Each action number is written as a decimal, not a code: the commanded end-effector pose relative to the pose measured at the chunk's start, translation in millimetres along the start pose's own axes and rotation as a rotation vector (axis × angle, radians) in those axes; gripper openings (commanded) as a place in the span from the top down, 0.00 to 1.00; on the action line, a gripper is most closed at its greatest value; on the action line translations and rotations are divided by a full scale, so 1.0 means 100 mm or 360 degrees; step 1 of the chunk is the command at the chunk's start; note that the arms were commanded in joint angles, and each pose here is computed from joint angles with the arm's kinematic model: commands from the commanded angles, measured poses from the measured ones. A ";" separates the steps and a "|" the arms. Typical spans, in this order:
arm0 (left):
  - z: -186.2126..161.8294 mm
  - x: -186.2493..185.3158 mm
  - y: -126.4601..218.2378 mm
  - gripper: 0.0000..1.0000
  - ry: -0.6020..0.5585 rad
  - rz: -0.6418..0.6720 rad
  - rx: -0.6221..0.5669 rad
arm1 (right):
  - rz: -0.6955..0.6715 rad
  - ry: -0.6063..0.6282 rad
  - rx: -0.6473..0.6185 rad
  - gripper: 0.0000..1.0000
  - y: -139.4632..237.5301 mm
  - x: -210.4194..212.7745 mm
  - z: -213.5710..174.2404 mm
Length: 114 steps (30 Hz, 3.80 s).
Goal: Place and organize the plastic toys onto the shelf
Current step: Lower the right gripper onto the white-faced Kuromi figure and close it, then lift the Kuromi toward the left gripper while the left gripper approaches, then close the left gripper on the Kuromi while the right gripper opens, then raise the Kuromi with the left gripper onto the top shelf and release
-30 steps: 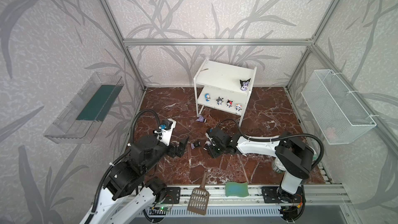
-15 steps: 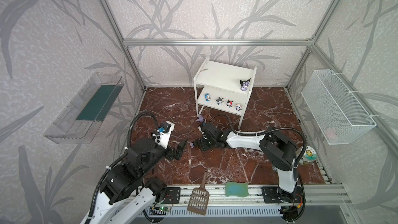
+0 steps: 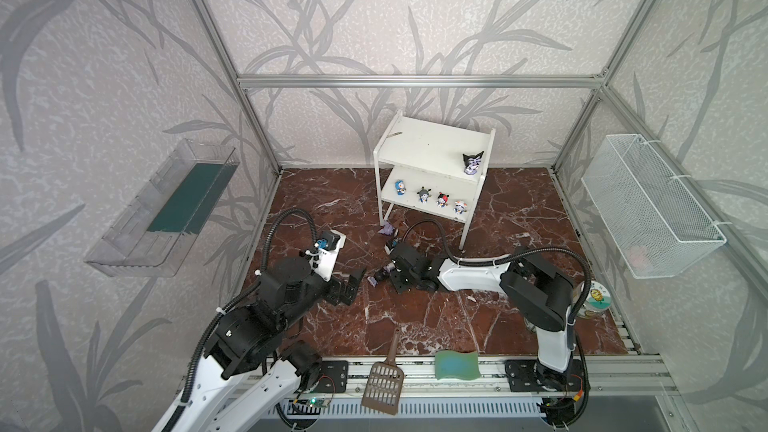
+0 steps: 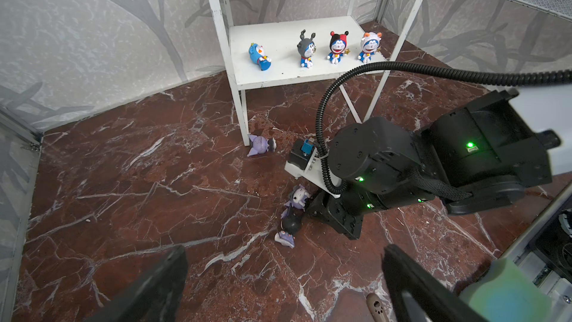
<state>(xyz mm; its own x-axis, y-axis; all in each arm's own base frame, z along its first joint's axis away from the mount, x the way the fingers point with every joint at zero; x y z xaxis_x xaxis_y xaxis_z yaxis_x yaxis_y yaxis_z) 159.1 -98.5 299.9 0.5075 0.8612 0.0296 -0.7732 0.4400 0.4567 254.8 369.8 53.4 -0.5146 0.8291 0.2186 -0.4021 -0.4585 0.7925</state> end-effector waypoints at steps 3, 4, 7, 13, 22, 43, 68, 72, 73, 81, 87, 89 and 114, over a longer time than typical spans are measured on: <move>-0.03 -0.06 -0.09 0.00 0.0157 -0.0065 0.0026 | 0.0062 0.0145 -0.0150 0.77 0.20 -0.04 -0.10; -0.05 -0.07 -0.11 0.00 0.0178 -0.0076 0.0039 | 0.0076 0.0158 -0.0178 0.78 0.24 -0.04 -0.10; -0.09 -0.13 -0.17 0.00 0.0244 -0.0145 0.0050 | 0.0158 0.0211 -0.0263 0.78 0.38 -0.02 -0.11; -0.15 -0.36 -0.31 0.00 0.0374 -0.0394 0.0119 | 0.0365 0.0367 -0.0584 0.79 0.87 0.06 -0.11; -0.13 -0.64 -0.54 0.01 0.0628 -0.0720 0.0167 | 0.0480 0.0704 -0.0944 0.80 1.57 0.46 -0.21; 0.04 -0.99 -0.56 0.28 0.0892 -0.1207 0.0238 | 0.0326 0.0711 -0.1385 0.81 2.31 0.54 -0.02; 0.14 -1.03 -0.56 0.71 0.0796 -0.1209 0.0225 | 0.0226 0.0682 -0.1426 0.71 2.30 0.64 0.04; 0.25 -0.99 -0.52 0.72 0.0712 -0.1157 0.0176 | 0.0203 0.0672 -0.1405 0.43 2.31 0.59 0.02; 0.30 -0.98 -0.51 0.72 0.0673 -0.1137 0.0167 | 0.0194 0.0664 -0.1389 0.35 2.31 0.57 0.00; 1.07 -0.89 -0.65 0.71 0.0081 -0.0964 0.0104 | 0.0212 0.0682 -0.1214 0.12 2.53 0.15 -0.38; 1.58 -0.85 -0.98 0.71 -0.0299 -0.0855 0.0062 | 0.0094 0.0601 -0.1296 0.04 2.97 -0.34 -0.52; 1.72 -0.81 -1.10 0.72 -0.0395 -0.0799 0.0043 | 0.0056 0.0583 -0.1317 0.02 3.10 -0.46 -0.54; 2.39 -0.77 -2.17 0.72 -0.0807 -0.0610 -0.0042 | -0.0012 0.0492 -0.1419 0.01 3.40 -0.81 -0.64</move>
<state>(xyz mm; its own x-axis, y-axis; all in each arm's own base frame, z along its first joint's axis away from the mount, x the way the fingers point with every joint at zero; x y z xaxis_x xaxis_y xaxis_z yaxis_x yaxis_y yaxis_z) 377.2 -324.5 405.1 0.8715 0.4285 0.2384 -0.4881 0.7121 0.5046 110.5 129.5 270.4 -0.6471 0.7607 -0.0513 -0.7624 -0.6459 0.0399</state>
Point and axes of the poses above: each gripper's point midway between its finger pads, its own y axis back along the fingers, its own x axis along the line the jaws close on, z = x × y, the point moved 4 cm from there along y, back along the fingers, and after that the axes turned 4 degrees about -y, right-handed, at the moved point
